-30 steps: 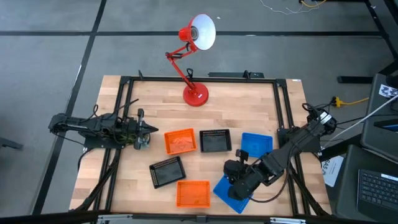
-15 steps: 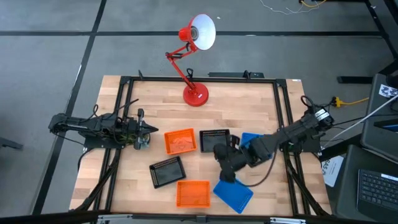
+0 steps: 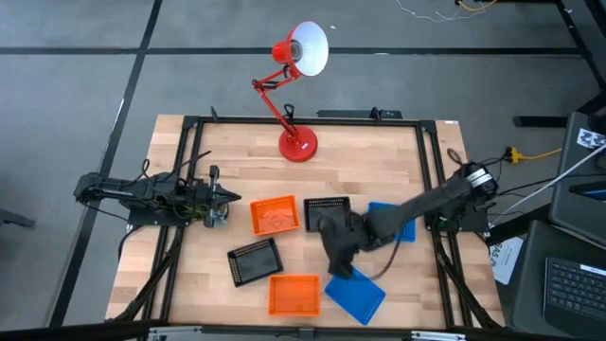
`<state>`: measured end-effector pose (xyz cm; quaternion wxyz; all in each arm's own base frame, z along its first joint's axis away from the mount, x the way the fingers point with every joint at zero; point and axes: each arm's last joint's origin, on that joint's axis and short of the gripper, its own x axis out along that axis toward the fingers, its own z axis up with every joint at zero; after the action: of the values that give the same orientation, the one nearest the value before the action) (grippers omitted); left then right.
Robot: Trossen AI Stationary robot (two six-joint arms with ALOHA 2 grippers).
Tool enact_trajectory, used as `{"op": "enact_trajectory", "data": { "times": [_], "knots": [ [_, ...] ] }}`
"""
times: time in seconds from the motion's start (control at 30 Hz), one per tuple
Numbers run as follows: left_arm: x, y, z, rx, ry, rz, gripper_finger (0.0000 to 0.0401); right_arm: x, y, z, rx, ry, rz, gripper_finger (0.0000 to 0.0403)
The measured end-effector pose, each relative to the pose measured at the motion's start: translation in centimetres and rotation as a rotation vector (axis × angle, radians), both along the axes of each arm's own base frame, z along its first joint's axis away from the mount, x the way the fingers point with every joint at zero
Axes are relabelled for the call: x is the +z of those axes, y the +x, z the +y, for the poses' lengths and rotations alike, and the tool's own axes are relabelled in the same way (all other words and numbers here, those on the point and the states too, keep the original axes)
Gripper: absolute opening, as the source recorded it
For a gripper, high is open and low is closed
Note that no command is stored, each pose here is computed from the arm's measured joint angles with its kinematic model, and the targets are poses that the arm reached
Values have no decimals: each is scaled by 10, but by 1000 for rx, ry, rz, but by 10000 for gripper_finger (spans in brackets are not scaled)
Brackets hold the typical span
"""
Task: Stack baskets by color
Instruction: Stack the left blue bin on the right blue bins
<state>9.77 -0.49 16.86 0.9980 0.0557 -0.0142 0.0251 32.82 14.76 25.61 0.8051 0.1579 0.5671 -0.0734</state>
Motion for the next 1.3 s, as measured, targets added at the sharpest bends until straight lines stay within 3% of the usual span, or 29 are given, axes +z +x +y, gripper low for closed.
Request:
{"op": "enact_trajectory", "data": {
  "times": [0.2,0.4,1.13,1.2,1.3],
  "knots": [
    [0,0,0,0,26,1,2,-19,-21,37,-132,16,138,103],
    [0,0,0,0,27,1,2,-27,-32,60,-203,34,168,103],
    [0,0,0,0,18,0,2,-76,-27,71,-220,-60,313,102],
    [0,0,0,0,18,0,2,-79,-27,71,-218,-61,323,87],
    [0,0,0,0,19,0,2,-79,-28,71,-204,-64,342,27]
  ]
}}
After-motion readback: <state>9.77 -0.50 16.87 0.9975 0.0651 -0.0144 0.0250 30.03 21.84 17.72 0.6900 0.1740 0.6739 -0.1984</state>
